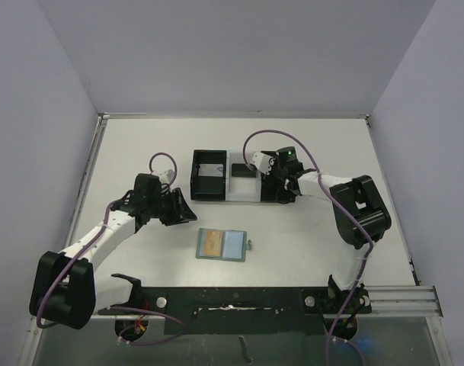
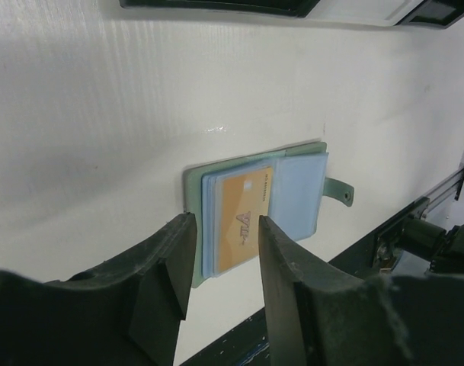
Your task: Take the credit cards out of the card holder
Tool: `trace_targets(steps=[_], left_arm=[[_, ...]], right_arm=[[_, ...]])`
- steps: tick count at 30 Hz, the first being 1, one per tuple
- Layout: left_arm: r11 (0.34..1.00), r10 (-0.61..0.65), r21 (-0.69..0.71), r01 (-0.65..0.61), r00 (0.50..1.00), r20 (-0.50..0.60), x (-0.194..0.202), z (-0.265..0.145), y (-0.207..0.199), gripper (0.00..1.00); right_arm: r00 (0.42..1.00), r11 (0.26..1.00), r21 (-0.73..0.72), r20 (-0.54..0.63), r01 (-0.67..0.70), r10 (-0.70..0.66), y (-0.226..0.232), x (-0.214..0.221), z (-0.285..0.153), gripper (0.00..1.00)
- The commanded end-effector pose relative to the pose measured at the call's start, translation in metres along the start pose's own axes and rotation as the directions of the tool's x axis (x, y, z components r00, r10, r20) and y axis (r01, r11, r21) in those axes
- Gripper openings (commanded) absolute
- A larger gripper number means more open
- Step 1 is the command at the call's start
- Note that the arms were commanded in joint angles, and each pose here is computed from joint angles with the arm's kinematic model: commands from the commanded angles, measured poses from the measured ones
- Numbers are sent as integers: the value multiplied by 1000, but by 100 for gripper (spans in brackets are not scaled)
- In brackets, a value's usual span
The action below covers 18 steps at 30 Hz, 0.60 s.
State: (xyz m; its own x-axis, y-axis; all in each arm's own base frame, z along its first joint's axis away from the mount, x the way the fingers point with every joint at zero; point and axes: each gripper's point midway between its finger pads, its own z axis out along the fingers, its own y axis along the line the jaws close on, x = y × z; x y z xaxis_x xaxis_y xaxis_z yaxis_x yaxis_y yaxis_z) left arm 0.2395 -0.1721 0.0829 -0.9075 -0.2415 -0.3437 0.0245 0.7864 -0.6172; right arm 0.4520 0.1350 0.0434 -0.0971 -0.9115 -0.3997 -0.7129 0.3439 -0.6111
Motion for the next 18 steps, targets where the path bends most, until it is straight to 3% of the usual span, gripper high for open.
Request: trace_targets(steps=[1, 4, 11, 18], left_arm=[[995, 3, 103, -6, 1000, 31, -16, -5, -23, 35], [993, -5, 117, 1, 999, 32, -16, -4, -25, 28], [998, -29, 63, 29, 1000, 5, -6, 3, -9, 29], [998, -30, 53, 30, 1000, 1, -4, 2, -7, 39]], right_arm=[[998, 999, 10, 56, -33, 32, -4, -4, 4, 34], [998, 999, 3, 44, -48, 47, -6, -3, 5, 36], [996, 994, 68, 53, -81, 77, -25, 0, -4, 41], [984, 988, 57, 121, -141, 133, -31, -17, -13, 44]])
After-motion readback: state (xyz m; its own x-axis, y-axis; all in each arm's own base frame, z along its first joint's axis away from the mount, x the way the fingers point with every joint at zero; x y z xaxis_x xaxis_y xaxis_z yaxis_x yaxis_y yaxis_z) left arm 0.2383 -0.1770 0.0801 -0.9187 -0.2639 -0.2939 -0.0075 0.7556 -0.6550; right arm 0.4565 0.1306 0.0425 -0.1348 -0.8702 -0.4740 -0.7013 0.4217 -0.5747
